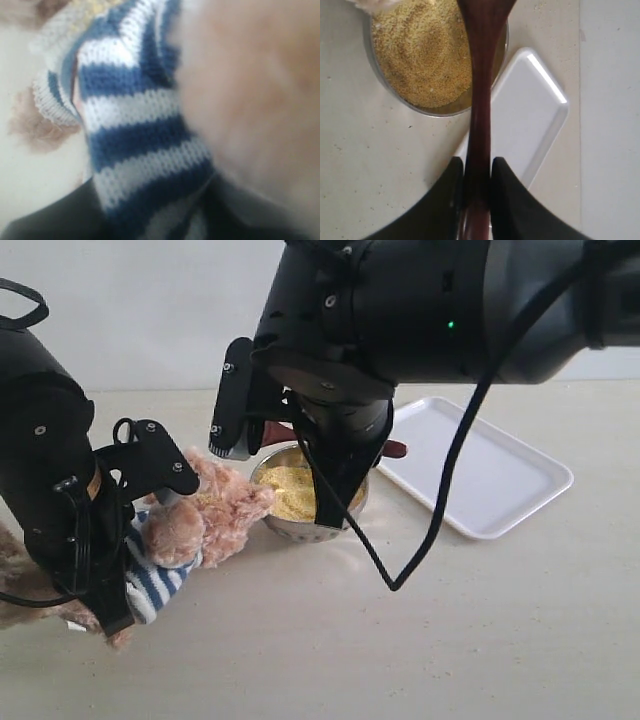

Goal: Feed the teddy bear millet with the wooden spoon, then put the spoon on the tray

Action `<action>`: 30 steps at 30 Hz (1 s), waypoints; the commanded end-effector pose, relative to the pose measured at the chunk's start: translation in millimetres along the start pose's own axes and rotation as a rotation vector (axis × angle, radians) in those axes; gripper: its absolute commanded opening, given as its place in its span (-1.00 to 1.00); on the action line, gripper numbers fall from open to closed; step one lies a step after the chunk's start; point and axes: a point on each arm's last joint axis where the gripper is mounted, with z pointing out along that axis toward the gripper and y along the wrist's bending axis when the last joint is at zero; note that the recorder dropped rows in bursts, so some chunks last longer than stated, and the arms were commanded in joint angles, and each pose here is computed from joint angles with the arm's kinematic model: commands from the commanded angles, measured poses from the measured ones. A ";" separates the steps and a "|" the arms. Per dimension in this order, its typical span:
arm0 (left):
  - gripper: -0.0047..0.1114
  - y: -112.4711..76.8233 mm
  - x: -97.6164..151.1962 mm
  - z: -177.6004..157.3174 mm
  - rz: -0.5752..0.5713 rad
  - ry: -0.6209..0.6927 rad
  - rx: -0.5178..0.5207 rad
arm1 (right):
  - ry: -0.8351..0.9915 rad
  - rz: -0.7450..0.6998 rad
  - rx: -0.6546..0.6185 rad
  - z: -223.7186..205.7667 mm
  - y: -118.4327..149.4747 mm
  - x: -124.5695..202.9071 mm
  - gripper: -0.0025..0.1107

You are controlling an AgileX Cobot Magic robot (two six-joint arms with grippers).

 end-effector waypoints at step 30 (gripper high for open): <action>-0.83 -0.6 -0.6 -2.2 0.000 -0.015 -0.013 | 0.006 -0.230 0.051 2.3 30.0 -48.0 -0.96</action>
